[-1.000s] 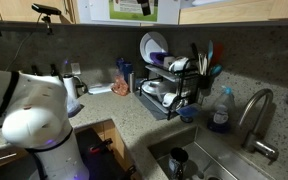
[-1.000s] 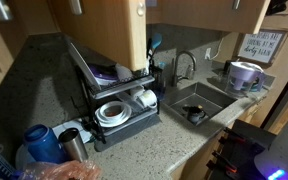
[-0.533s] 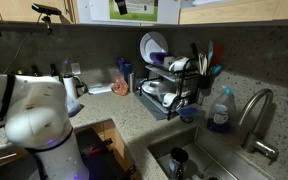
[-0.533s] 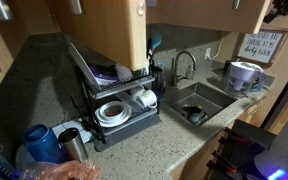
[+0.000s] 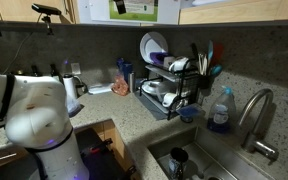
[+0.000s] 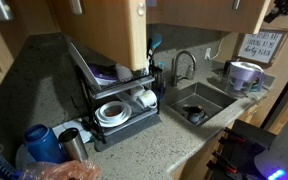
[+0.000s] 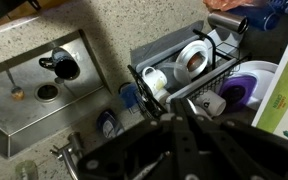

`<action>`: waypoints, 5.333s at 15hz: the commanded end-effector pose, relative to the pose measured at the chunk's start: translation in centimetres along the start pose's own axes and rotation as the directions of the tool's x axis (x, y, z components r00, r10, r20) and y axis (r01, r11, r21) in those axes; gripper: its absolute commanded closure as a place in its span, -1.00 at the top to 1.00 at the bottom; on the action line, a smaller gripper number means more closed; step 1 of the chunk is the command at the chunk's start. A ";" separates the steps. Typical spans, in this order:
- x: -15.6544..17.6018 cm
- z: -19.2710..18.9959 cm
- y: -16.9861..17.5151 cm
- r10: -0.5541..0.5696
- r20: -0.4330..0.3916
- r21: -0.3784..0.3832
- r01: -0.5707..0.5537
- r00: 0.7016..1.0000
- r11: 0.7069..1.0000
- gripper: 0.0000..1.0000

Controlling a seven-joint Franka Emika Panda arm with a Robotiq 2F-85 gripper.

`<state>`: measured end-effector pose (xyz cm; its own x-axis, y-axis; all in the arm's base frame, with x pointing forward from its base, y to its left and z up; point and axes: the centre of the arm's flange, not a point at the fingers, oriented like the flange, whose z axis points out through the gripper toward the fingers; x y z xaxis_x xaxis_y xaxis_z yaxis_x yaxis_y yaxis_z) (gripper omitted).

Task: Close the open upper cabinet doors

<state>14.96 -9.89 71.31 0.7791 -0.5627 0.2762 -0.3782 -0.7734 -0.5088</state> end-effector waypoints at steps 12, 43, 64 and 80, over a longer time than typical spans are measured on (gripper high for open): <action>-4.6 0.3 -1.7 -0.076 0.099 0.044 0.072 0.992 0.996 -0.99; -22.1 -2.2 -19.0 -0.572 -0.149 0.363 0.583 0.807 0.727 -0.99; -18.7 0.0 -22.2 -0.482 -0.557 0.041 0.602 0.676 0.797 -0.99; -15.9 -4.4 -16.8 -0.424 -0.669 -0.120 0.475 0.610 0.872 -0.99</action>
<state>7.45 12.81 79.20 0.3361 -0.1834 0.9238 0.0216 -0.9791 -0.2023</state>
